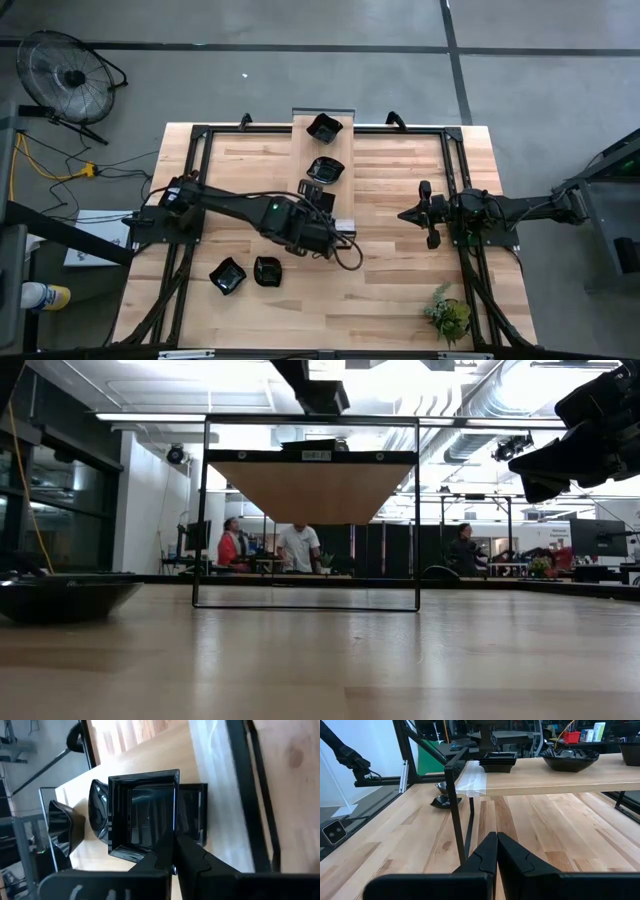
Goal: Pick & Place Mini shaped plates
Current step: Stack the square-shaped plate on top of the stacked square-shaped plates on the shelf
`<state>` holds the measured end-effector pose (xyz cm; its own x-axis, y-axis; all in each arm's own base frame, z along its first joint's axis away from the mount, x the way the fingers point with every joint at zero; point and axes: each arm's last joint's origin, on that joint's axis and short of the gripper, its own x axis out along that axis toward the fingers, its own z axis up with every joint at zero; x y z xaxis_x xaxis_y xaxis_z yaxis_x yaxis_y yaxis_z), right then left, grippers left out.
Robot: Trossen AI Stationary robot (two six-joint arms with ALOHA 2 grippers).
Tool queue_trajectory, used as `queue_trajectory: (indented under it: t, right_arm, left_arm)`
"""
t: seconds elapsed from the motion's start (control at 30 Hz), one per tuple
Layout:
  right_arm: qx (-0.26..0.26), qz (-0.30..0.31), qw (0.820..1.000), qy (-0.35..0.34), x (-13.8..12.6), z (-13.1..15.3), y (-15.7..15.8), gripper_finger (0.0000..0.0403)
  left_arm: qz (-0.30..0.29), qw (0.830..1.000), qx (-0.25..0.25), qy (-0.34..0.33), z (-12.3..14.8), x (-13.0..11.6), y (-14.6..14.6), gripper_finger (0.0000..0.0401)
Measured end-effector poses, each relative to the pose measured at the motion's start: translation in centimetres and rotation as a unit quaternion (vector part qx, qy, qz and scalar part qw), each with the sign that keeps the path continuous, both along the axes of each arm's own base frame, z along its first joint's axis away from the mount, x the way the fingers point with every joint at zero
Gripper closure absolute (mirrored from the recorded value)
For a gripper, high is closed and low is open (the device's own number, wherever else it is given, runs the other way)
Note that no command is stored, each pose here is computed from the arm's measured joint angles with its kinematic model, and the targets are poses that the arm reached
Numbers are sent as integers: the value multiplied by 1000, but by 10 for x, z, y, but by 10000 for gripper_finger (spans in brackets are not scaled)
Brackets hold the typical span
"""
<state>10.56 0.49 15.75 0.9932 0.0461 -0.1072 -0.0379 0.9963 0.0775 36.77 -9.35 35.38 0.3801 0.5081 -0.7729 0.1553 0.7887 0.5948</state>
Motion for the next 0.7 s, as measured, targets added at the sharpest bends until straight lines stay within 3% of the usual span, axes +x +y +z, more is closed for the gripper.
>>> queue_trajectory:
  t: [0.5,0.7]
  right_arm:
    - [0,0,1000,0,0,0,0,398]
    - [0,0,1000,0,0,0,0,398]
  left_arm:
    - [5,999,8,40,-1,10,51,396]
    - [8,998,-41,39,-2,13,61,396]
